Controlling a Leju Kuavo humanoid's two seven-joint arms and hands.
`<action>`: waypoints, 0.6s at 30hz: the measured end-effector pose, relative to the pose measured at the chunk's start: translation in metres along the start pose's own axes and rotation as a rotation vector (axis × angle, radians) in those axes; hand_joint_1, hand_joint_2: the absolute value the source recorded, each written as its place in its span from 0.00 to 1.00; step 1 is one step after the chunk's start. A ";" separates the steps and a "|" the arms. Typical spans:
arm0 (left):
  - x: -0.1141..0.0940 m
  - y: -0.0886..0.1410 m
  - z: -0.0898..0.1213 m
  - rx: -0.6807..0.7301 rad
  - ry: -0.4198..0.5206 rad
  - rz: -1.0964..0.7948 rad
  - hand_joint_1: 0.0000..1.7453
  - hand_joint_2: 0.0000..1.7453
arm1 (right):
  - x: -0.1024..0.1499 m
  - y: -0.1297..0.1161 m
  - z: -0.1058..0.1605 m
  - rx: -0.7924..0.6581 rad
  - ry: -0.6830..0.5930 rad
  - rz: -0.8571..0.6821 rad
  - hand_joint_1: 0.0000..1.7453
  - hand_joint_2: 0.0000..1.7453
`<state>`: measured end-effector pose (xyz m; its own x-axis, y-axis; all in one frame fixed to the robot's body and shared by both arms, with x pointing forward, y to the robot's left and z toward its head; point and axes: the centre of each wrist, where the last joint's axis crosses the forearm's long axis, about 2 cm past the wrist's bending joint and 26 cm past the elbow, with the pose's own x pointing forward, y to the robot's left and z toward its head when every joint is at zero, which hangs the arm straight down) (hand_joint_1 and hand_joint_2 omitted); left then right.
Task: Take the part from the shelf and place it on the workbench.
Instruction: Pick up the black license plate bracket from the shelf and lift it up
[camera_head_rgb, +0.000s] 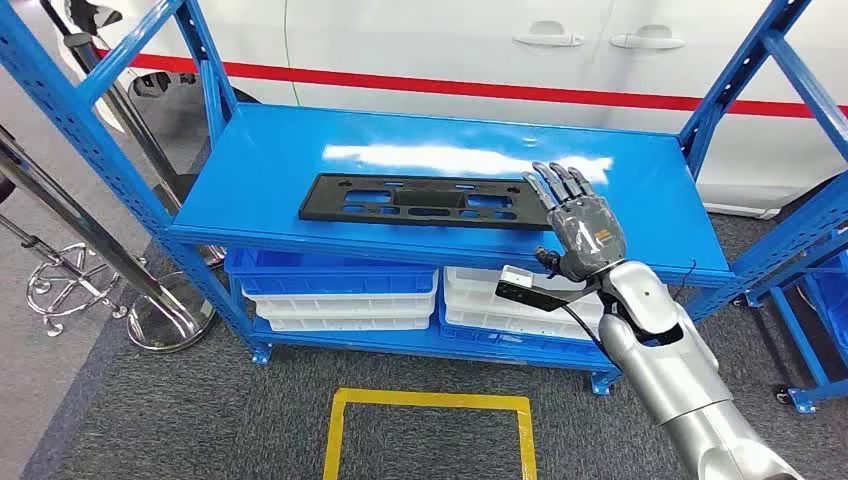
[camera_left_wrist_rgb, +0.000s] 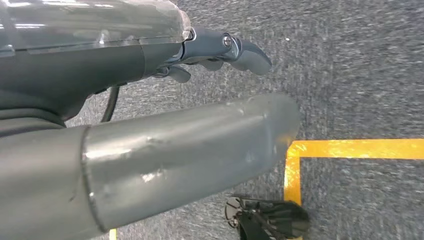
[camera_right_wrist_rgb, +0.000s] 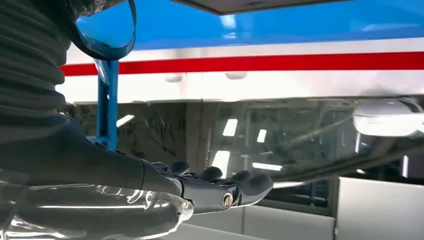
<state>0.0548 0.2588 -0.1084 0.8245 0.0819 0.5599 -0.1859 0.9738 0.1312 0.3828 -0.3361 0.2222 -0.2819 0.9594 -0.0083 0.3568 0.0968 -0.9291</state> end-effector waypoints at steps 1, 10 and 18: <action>0.000 0.000 0.000 -0.001 0.000 0.000 0.00 0.00 | -0.001 0.000 0.000 0.009 -0.003 -0.004 0.00 1.00; 0.004 0.006 -0.004 0.009 -0.015 0.007 0.00 0.00 | -0.009 -0.013 -0.021 0.180 -0.069 -0.097 0.00 1.00; 0.003 0.009 -0.004 0.014 -0.011 0.013 0.00 0.00 | -0.018 -0.033 -0.048 0.269 -0.102 -0.110 0.00 1.00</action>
<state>0.0574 0.2687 -0.1087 0.8161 0.0923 0.5705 -0.2040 0.9696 0.1350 0.4188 -0.3436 0.2712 -0.3984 0.9143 0.0730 0.0741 0.1114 -0.9910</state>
